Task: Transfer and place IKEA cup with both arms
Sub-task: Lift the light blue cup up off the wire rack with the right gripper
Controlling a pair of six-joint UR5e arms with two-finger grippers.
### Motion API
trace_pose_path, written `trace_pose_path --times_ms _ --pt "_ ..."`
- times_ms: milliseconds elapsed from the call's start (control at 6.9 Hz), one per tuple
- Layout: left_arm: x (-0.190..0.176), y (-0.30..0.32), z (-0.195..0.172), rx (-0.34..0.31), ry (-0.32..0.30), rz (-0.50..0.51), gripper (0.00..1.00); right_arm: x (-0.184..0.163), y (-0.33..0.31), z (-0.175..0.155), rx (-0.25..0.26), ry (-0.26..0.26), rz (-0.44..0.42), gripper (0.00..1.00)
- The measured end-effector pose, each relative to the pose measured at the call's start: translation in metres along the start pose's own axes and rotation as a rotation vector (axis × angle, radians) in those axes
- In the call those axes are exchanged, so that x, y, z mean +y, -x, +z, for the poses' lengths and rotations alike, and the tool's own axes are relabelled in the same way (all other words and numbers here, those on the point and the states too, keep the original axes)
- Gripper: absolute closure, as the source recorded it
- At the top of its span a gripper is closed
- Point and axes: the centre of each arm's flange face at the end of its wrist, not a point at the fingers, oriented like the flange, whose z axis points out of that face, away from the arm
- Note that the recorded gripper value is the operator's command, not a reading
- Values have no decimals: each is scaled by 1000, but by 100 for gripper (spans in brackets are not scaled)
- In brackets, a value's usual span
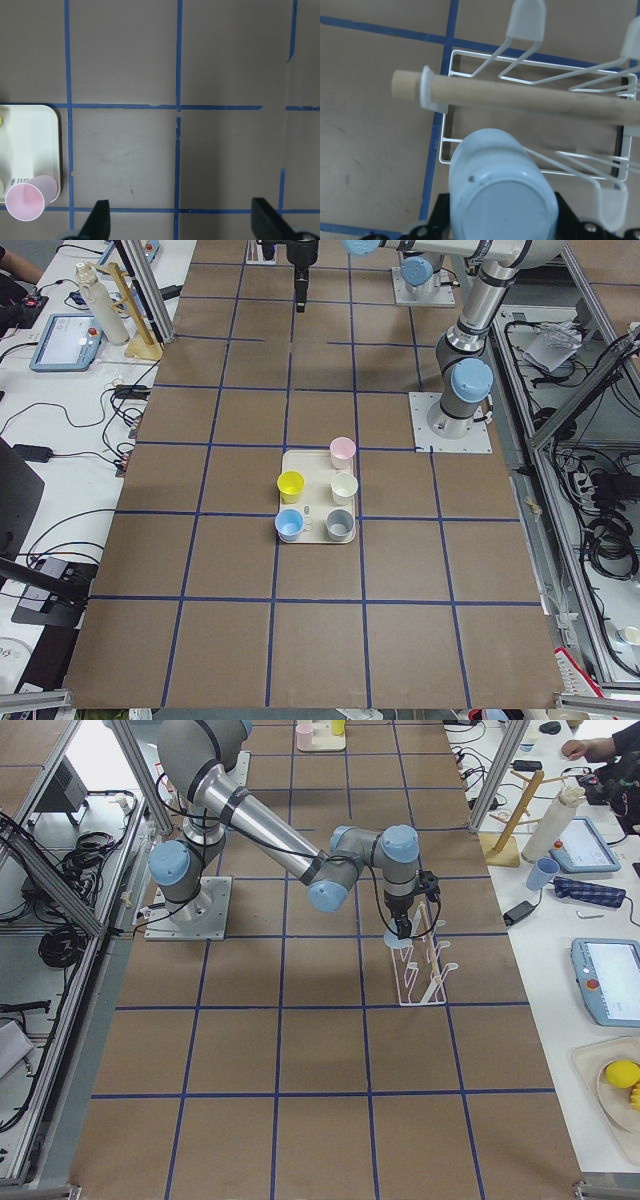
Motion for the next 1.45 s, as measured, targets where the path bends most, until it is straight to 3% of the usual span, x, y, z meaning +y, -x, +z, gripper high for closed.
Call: trace_pose_path --times_ms 435,1014,1449 --pt "0 0 0 0 0 2 0 -9 -3 -34 28 -33 -7 100" --pt "7 -2 -5 0 0 5 0 7 15 -122 50 -60 -11 100" --pt "9 -2 -9 14 -8 19 0 -7 97 -157 -85 -93 -94 100"
